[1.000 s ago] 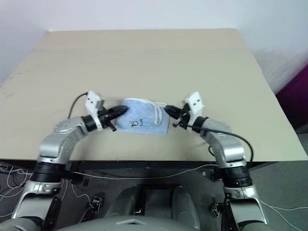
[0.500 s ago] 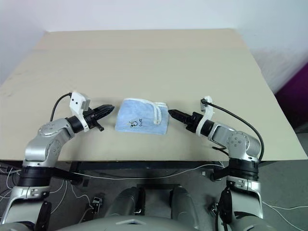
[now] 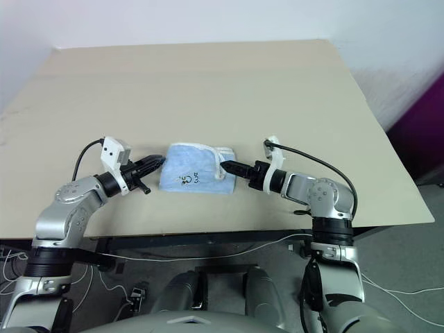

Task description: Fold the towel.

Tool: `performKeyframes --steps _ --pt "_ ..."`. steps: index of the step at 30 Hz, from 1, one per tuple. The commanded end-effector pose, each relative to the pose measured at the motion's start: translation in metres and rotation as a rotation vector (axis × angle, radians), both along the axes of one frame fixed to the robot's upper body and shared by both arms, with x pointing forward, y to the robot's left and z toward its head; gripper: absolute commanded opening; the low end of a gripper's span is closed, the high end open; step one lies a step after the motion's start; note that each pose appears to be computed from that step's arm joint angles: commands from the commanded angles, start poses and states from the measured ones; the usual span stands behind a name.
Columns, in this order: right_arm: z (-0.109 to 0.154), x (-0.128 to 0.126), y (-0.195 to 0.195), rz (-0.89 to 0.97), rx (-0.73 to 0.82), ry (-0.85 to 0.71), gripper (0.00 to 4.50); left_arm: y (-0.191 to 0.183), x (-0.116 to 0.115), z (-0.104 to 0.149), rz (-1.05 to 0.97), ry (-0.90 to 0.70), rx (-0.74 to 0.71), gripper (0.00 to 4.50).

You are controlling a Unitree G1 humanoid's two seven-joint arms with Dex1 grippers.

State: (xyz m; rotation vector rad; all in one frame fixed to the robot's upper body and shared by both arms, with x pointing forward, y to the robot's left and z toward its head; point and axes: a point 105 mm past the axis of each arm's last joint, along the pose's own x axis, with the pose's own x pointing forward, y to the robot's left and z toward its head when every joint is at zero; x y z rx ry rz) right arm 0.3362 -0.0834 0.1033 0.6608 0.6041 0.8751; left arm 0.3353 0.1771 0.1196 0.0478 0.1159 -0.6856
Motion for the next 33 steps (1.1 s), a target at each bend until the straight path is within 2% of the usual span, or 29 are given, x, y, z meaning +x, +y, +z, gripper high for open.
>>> performKeyframes --steps 1,13,17,27,30,33 --pt "-0.011 -0.014 0.033 0.127 0.003 0.077 4.47 -0.002 -0.004 0.011 -0.011 -0.048 -0.017 0.47" --pt "-0.004 0.000 0.061 0.146 0.043 0.106 4.47 -0.004 -0.010 0.011 -0.031 -0.045 -0.025 0.47" --pt "-0.006 0.003 0.055 0.119 0.059 0.124 3.52 -0.003 -0.011 0.011 -0.029 -0.044 -0.024 0.47" --pt "0.010 0.000 0.041 0.077 0.147 0.095 0.15 -0.007 -0.011 0.010 -0.035 -0.042 -0.028 0.47" --pt "0.021 0.003 0.029 0.007 0.189 0.053 0.03 -0.009 -0.011 0.009 -0.039 -0.042 -0.030 0.47" --pt "0.043 0.015 -0.006 -0.163 0.245 -0.025 0.03 -0.012 -0.011 0.010 -0.040 -0.044 -0.040 0.47"
